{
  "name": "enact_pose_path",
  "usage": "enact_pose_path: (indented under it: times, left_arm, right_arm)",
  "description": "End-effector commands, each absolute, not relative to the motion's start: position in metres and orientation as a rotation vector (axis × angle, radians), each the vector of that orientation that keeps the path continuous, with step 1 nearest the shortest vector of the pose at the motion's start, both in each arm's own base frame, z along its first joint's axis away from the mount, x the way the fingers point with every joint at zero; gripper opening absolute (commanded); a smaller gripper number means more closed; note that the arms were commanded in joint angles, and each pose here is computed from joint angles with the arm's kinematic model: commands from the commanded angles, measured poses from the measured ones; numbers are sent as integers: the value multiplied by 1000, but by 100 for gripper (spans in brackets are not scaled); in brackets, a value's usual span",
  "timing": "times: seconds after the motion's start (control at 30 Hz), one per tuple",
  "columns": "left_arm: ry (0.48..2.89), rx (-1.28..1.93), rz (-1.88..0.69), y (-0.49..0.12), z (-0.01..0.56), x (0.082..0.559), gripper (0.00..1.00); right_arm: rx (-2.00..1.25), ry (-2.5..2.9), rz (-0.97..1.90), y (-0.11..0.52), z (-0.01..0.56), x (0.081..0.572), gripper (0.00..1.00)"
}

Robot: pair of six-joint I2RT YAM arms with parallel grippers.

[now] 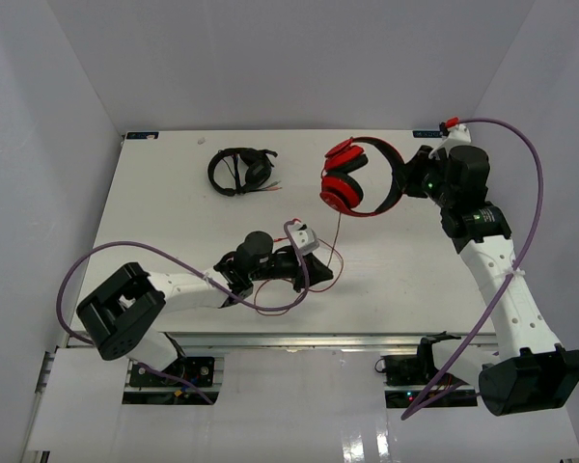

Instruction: Wrap the headphones

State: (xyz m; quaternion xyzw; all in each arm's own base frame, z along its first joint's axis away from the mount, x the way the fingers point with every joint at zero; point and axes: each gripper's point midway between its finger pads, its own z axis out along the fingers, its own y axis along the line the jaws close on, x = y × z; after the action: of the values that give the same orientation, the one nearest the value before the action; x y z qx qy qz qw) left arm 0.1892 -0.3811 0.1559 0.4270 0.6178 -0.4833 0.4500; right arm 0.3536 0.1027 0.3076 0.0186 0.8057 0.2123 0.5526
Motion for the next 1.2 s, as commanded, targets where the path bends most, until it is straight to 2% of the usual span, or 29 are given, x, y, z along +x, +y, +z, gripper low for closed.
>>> enact_pose_path:
  times: [0.0, 0.17, 0.4, 0.63, 0.73, 0.83, 0.93, 1.17]
  left_arm:
    - [1579, 1160, -1301, -380, 133, 157, 22]
    - [1621, 1188, -1304, -377, 118, 153, 27]
    - [1674, 1216, -1294, -371, 95, 146, 27]
    - [1677, 1215, -1228, -363, 99, 147, 29]
    - [1669, 1209, -1196, -361, 104, 149, 26]
    - [1639, 1203, -1173, -363, 119, 150, 15]
    - [1636, 1232, -1153, -367, 123, 147, 10]
    - [1614, 1338, -1075, -383, 142, 139, 6]
  right_arm:
    - [115, 1642, 503, 92, 380, 365, 8]
    - [111, 1639, 506, 92, 381, 364, 8]
    - [102, 1628, 471, 88, 387, 364, 8]
    - [149, 1617, 381, 73, 389, 369, 8]
    - [163, 1619, 333, 67, 386, 372, 8]
    - [165, 1630, 273, 62, 375, 380, 8]
    - [149, 1649, 223, 64, 363, 384, 8]
    - [22, 1633, -10, 71, 344, 395, 8]
